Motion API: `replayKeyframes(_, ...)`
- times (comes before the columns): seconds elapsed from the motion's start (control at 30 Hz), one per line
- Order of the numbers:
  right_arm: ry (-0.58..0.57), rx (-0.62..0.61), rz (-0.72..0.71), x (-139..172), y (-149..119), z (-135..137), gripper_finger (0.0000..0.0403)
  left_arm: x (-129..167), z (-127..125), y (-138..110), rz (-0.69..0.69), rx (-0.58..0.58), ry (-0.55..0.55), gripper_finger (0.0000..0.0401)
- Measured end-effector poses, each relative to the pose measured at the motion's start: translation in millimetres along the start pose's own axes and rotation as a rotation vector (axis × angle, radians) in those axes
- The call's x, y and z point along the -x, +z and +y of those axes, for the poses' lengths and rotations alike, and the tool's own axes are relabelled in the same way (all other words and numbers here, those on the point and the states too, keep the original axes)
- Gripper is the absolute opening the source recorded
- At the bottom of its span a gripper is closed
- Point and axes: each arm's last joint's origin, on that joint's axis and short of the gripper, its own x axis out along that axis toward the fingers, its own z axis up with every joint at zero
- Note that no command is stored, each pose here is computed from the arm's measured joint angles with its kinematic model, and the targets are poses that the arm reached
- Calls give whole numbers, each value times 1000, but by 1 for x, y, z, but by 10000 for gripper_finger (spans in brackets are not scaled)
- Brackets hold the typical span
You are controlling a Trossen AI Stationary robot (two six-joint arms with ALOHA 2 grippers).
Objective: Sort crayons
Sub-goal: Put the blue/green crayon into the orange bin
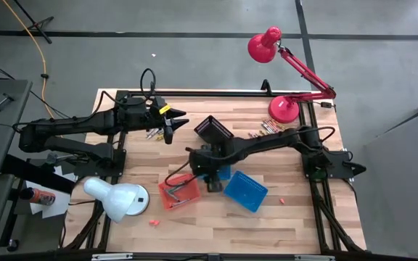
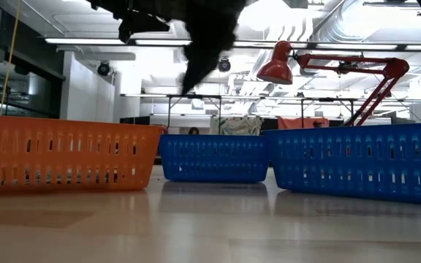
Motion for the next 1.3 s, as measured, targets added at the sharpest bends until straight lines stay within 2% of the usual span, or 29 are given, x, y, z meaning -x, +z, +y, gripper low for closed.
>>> replayKeyframes(0.23, 22, -10, 320, 6, -42, -11, 185, 0, 0, 0, -1, 0, 0, 154)
replayKeyframes(0.33, 30, -35, 369, 10, -68, -13, 185, 0, 0, 0, -1, 1, -1, 154)
replayKeyframes(0.43, 19, -98, 356, 21, -96, -14, 185, 0, 0, 0, -1, 1, 0, 154)
replayKeyframes(0.63, -66, -282, 206, 59, -148, -13, 185, 0, 0, 0, -2, 1, 1, 154)
replayKeyframes(0.8, -176, -399, 2, 88, -181, -12, 185, -4, 0, -1, 1, 0, 19, 154)
replayKeyframes(1.1, -289, -408, -255, 123, -221, -14, 185, -19, 1, -9, 54, 5, 33, 154)
replayKeyframes(1.17, -320, -416, -300, 129, -226, -18, 185, -24, 1, -13, 72, 69, 46, 154)
replayKeyframes(1.3, -379, -429, -411, 139, -227, -27, 185, -42, 10, -10, 124, 245, 147, 154)
